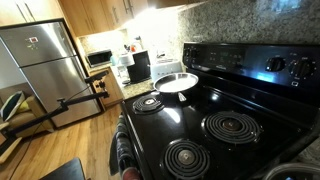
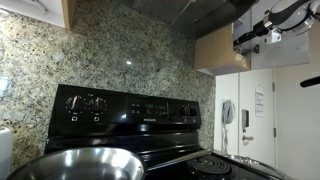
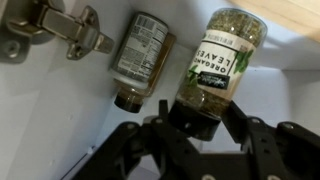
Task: Take the object from the top unit and put it on the stove
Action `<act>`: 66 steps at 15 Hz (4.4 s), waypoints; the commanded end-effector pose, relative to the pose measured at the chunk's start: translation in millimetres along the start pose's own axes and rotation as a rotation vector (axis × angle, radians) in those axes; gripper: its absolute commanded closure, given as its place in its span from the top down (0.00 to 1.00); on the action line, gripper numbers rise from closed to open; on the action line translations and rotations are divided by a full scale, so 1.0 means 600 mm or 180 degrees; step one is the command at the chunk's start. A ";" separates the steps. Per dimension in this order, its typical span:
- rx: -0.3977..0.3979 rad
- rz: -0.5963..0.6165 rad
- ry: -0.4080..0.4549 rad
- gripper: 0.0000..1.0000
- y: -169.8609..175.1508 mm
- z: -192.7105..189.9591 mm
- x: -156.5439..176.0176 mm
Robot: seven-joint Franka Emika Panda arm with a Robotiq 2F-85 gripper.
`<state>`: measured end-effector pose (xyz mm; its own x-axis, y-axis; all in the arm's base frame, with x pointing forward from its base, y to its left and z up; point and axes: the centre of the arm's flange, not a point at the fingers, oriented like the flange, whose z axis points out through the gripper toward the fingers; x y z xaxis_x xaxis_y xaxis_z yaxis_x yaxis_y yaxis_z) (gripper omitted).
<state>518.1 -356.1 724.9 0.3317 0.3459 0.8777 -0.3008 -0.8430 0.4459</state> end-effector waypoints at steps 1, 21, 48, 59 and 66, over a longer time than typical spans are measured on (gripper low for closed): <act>-0.0019 0.0000 -0.0084 0.32 0.008 0.026 0.021; -0.0218 0.0163 -0.0118 0.32 -0.051 -0.101 0.000; -0.0231 -0.0432 0.0055 0.57 0.064 -0.026 -0.049; -0.0195 -0.0547 0.0132 0.32 0.033 -0.034 -0.032; -0.0231 -0.0492 0.0268 0.32 -0.001 -0.086 -0.027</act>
<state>494.2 -356.5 723.2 0.3046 0.4981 0.8119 -0.2797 -0.7680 0.5761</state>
